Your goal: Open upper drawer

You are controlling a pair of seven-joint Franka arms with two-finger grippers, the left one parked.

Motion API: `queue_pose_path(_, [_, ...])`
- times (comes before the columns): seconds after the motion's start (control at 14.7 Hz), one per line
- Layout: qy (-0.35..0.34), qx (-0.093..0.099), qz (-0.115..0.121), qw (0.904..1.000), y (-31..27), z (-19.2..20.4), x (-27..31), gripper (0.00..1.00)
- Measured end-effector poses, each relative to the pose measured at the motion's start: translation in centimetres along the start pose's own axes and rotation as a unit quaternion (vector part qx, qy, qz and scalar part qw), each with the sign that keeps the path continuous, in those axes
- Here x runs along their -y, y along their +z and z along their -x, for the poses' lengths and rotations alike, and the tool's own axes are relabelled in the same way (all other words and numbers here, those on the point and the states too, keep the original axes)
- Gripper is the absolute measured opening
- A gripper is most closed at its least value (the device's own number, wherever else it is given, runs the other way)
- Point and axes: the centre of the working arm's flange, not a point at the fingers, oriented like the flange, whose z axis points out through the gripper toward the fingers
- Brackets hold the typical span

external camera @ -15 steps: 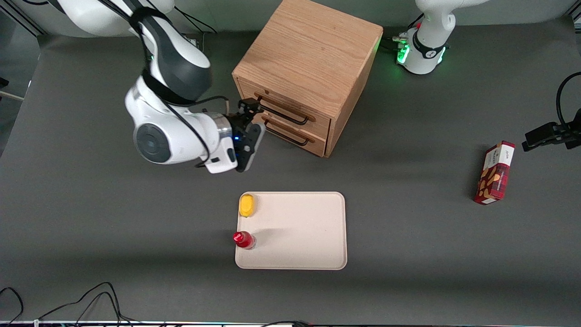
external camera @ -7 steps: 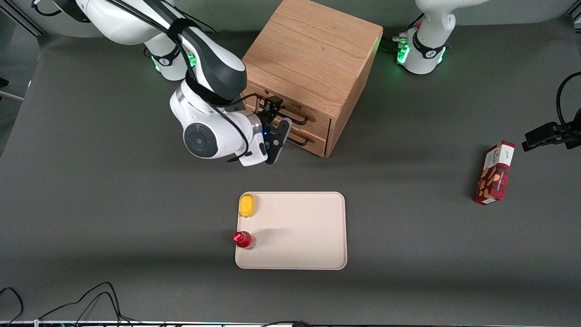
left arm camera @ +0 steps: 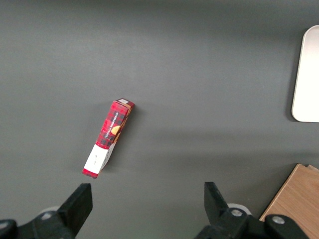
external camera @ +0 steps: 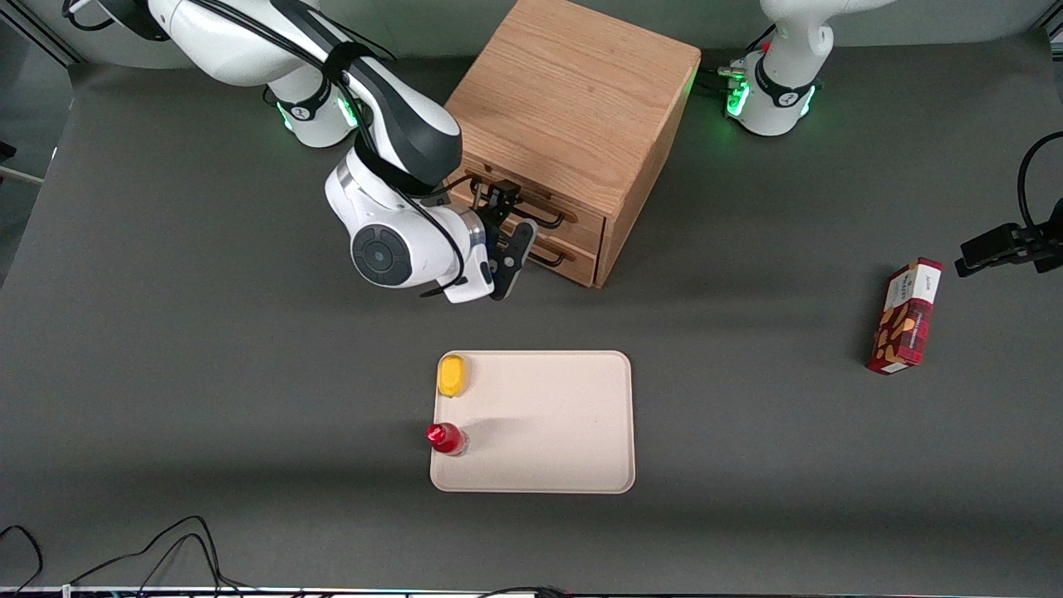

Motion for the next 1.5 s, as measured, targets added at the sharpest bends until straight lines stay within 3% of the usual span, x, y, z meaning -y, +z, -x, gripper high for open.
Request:
queue_pose_path(0.61, [0.003, -0.014, 0.018, 0.9997, 1.6, -0.3, -0.7, 1.00])
queue_pose_path(0.95, [0.032, -0.043, 0.043, 0.9977, -2.7, 0.9, -5.1, 1.00])
queue_pose_path(1.5, [0.060, -0.047, 0.050, 0.9959, -7.2, 1.5, -10.5, 1.00])
